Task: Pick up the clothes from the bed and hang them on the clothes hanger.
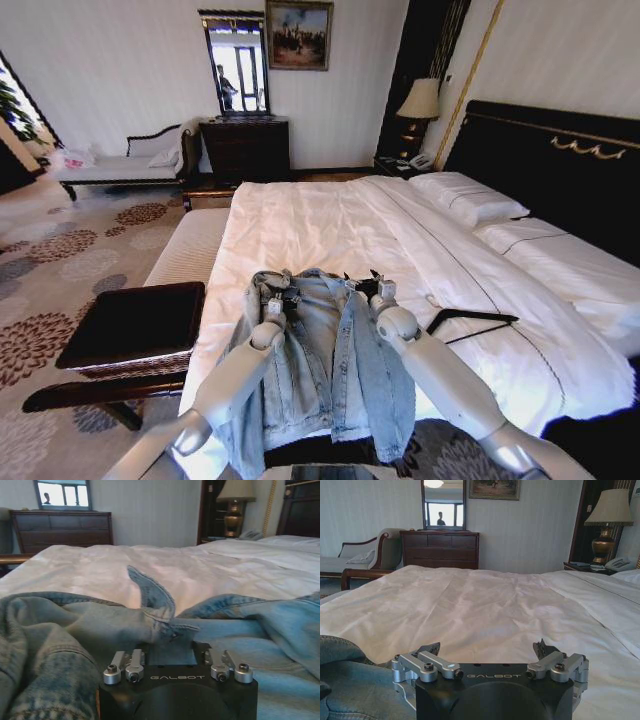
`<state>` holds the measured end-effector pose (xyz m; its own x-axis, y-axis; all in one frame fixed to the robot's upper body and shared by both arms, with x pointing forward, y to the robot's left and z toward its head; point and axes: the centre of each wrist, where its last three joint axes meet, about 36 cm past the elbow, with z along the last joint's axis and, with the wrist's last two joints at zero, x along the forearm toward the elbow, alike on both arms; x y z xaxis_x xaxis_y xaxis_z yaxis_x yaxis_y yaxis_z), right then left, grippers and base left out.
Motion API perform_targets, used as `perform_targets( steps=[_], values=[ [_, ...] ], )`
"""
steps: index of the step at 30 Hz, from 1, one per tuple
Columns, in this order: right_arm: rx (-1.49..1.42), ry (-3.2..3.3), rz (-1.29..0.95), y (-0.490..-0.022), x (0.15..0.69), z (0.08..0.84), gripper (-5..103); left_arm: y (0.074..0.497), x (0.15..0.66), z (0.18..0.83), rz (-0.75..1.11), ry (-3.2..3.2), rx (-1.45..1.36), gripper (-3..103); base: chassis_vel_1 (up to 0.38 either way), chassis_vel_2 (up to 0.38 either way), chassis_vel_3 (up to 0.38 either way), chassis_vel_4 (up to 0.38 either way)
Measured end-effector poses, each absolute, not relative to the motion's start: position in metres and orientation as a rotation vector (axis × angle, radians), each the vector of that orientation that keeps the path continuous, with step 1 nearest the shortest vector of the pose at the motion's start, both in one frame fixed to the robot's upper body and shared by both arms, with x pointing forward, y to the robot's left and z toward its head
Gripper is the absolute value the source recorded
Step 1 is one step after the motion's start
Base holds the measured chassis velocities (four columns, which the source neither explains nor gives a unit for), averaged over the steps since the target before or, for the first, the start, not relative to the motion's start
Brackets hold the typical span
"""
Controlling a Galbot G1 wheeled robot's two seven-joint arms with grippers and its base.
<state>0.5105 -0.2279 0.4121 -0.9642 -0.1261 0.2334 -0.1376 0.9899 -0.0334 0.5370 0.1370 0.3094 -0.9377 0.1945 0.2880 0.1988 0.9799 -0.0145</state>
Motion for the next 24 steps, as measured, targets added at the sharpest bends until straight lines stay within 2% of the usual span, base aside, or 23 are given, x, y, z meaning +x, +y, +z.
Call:
perform_targets(
  steps=[3, 6, 7, 9, 10, 11, 14, 17, 24],
  values=[
    [0.198, -2.900, 0.066, -0.225, 0.511, 0.411, 100, 0.141, 0.540, 0.311, -0.009, -2.847, -0.259, 39, 0.000, 0.000, 0.000, 0.000],
    [0.204, -2.896, 0.067, -0.220, 0.511, 0.408, 100, 0.148, 0.539, 0.315, 0.000, -2.859, -0.240, 23, 0.000, 0.000, 0.000, 0.000],
    [0.204, -2.896, 0.067, -0.220, 0.511, 0.408, 100, 0.148, 0.539, 0.315, 0.000, -2.859, -0.240, 23, 0.000, 0.000, 0.000, 0.000],
    [0.207, -2.895, 0.065, -0.218, 0.511, 0.407, 100, 0.152, 0.537, 0.315, -0.001, -2.860, -0.237, 12, 0.000, 0.000, 0.000, 0.000],
    [0.209, -2.895, 0.064, -0.217, 0.512, 0.407, 100, 0.153, 0.536, 0.316, 0.000, -2.861, -0.234, 12, 0.000, 0.000, 0.000, 0.000],
    [0.211, -2.897, 0.063, -0.216, 0.513, 0.407, 100, 0.155, 0.534, 0.316, 0.003, -2.862, -0.230, 7, 0.000, 0.000, 0.000, 0.000],
    [0.217, -2.899, 0.058, -0.213, 0.513, 0.407, 100, 0.160, 0.529, 0.321, 0.021, -2.866, -0.236, 2, 0.000, 0.000, 0.000, 0.000],
    [0.218, -2.899, 0.058, -0.212, 0.513, 0.407, 100, 0.163, 0.527, 0.325, 0.031, -2.869, -0.239, 2, 0.000, 0.000, 0.000, 0.000],
    [0.230, -2.898, 0.060, -0.210, 0.504, 0.406, 100, 0.204, 0.521, 0.359, 0.170, -2.868, -0.218, 2, 0.000, 0.000, 0.000, 0.000]
  ],
)
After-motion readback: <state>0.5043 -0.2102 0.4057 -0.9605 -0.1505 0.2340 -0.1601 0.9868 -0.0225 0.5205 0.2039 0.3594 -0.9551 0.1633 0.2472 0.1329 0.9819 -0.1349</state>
